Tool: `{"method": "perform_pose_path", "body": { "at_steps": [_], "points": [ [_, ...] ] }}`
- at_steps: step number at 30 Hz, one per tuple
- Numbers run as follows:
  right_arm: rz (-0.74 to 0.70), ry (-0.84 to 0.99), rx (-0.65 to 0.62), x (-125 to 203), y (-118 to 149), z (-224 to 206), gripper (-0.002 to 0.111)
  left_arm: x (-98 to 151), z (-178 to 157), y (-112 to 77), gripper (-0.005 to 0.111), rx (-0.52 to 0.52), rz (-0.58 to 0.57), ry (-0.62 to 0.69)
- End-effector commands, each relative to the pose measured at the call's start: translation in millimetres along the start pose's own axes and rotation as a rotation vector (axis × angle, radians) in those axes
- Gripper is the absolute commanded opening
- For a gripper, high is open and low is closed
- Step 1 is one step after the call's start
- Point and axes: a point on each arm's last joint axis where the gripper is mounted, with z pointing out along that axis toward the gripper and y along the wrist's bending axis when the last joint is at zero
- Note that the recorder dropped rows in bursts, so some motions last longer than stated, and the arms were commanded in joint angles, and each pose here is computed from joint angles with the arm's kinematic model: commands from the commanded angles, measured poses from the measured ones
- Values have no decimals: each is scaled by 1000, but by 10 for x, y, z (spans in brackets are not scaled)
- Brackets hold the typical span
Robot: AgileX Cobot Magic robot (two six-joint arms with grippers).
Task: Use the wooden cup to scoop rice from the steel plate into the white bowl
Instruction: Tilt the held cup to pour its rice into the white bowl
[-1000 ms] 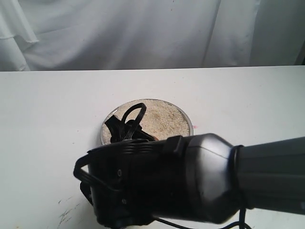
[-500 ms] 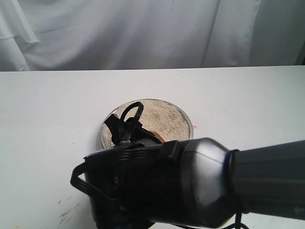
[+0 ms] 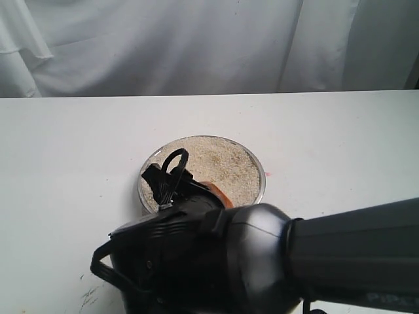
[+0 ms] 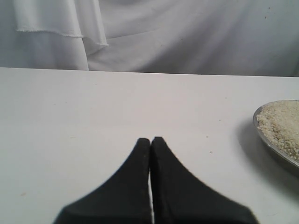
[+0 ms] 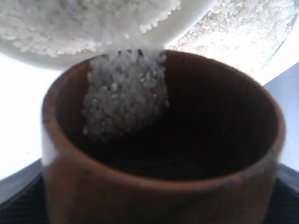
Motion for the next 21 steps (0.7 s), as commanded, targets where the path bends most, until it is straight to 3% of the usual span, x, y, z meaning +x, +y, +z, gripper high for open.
{"method": "perform_pose_path", "body": {
  "at_steps": [1,21],
  "points": [
    [-25,18,42,-21,-20,-75,0,7,0,-1,0,2,-4,-7],
    [-17,87,103,10,-63,-120,0,7,0,-1,0,2,-4,-7]
  ]
}}
